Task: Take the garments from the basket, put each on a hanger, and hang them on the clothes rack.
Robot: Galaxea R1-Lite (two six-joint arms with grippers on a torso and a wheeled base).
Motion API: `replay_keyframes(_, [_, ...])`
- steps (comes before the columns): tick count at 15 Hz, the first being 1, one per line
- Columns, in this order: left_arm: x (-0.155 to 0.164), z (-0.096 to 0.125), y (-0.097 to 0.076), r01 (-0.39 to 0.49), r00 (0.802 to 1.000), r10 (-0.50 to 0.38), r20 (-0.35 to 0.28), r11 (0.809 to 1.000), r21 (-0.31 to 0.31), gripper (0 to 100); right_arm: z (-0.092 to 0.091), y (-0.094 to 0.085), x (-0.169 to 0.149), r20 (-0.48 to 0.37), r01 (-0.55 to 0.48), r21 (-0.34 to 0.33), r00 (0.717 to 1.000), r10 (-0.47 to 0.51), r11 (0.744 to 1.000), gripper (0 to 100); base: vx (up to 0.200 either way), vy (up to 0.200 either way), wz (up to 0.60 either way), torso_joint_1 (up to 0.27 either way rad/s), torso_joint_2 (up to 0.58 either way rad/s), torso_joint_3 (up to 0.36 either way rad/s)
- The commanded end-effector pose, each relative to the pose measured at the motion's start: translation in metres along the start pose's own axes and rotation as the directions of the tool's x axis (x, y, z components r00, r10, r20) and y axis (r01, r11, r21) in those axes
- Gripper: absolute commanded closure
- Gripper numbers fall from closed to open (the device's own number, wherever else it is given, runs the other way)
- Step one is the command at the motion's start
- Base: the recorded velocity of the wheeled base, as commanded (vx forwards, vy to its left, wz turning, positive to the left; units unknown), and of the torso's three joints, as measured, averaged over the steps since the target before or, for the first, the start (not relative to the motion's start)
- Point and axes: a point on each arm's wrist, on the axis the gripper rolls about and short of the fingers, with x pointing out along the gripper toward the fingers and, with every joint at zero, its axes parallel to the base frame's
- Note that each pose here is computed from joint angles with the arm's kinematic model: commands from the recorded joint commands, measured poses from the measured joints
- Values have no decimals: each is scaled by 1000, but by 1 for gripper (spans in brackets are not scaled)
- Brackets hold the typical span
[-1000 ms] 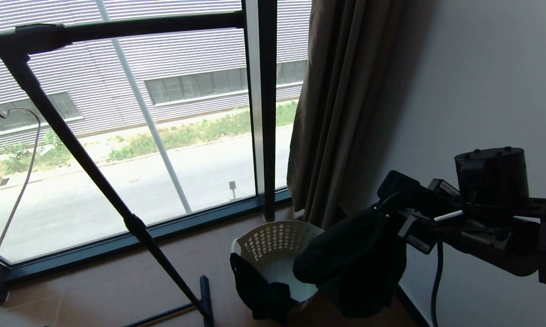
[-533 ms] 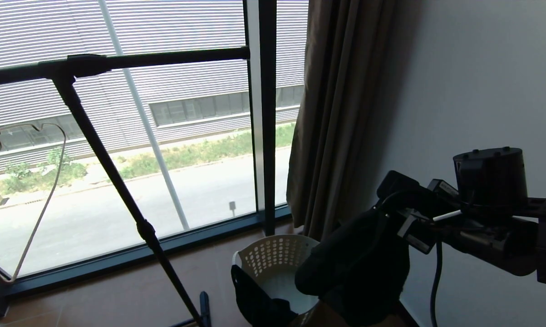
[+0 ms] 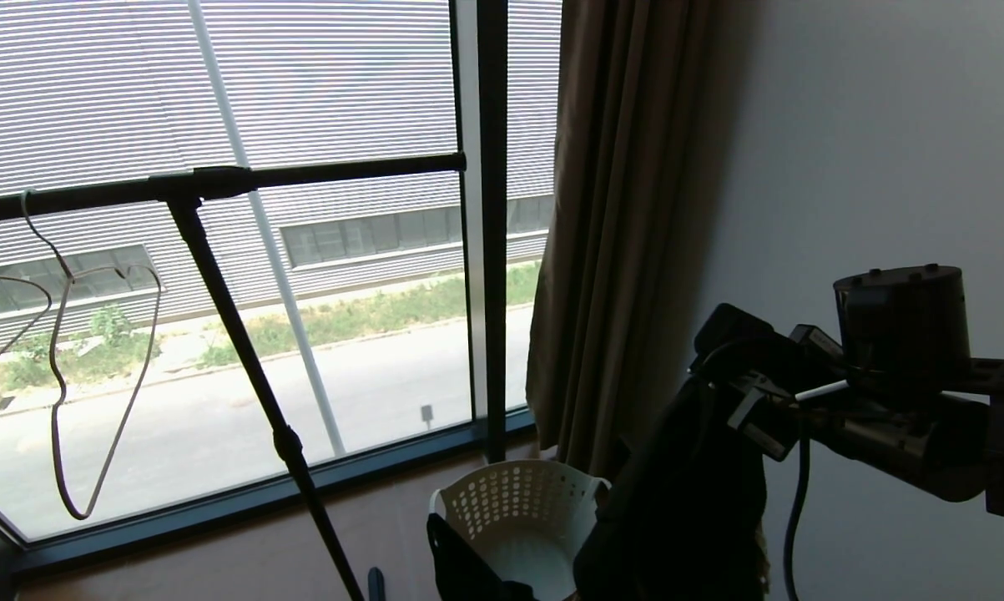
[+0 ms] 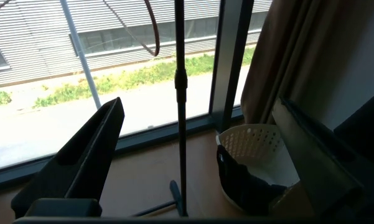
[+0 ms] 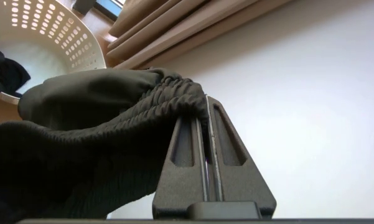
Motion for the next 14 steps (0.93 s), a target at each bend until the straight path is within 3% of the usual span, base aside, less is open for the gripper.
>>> replay_keyframes(1, [0, 0, 0, 0, 1000, 0, -1, 1000, 0, 0, -1, 1, 1, -4, -2, -2, 1000, 2, 1000, 100, 0, 0, 0, 227, -549, -320])
replay_keyframes(6, [0, 0, 0, 0, 1000, 0, -1, 1000, 0, 0, -2, 1, 0, -6, -3, -3, 1000, 3, 1000, 100, 0, 0, 0, 227, -556, -323])
replay_keyframes(14, [0, 0, 0, -5, 1000, 5, -1, 1000, -6, 0, -3, 3, 1, -10, -10, -6, 1000, 10, 1000, 100, 0, 0, 0, 151, -350, -202])
